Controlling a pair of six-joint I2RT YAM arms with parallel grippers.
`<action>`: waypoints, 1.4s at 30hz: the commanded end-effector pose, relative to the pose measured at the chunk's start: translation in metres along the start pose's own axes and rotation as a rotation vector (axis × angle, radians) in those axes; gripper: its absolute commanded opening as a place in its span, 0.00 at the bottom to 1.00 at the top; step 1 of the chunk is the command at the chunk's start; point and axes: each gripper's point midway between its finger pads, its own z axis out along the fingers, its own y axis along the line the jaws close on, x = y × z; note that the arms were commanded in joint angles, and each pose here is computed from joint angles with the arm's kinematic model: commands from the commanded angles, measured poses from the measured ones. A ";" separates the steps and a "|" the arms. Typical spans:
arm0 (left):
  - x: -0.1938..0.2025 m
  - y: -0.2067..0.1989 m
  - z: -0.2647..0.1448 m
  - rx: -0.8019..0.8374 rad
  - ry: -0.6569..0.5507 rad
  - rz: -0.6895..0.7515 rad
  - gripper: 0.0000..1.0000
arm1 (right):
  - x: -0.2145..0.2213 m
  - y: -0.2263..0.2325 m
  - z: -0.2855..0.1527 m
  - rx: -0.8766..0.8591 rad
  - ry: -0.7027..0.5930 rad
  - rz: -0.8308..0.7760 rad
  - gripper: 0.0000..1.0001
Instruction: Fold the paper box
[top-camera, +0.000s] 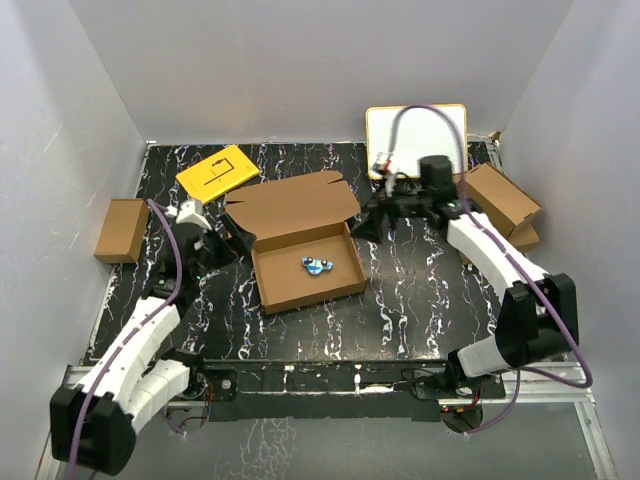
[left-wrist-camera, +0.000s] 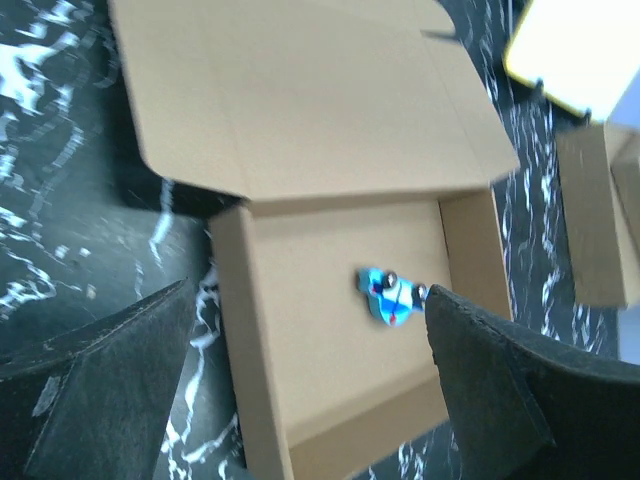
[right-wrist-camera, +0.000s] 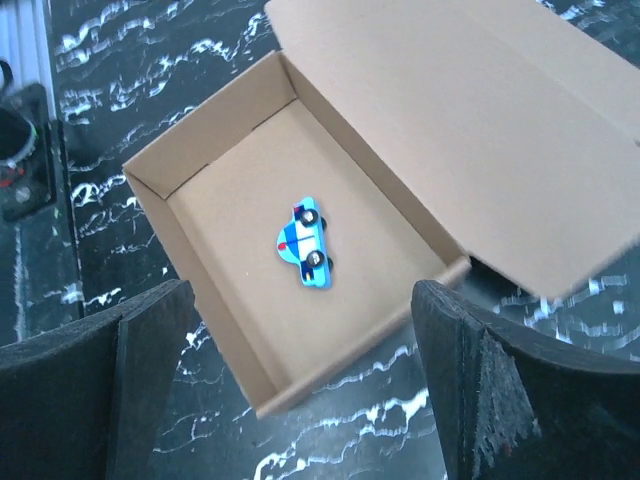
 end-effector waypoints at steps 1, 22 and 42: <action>-0.046 -0.007 0.006 0.145 -0.024 -0.100 0.95 | -0.014 0.007 -0.042 -0.123 -0.258 0.127 0.99; -0.058 0.092 0.122 0.244 0.169 -0.451 0.83 | 0.030 -0.016 -0.049 -0.105 -0.249 0.273 0.99; -0.047 0.081 0.157 0.331 0.257 -0.454 0.31 | 0.040 -0.026 -0.050 -0.091 -0.243 0.293 1.00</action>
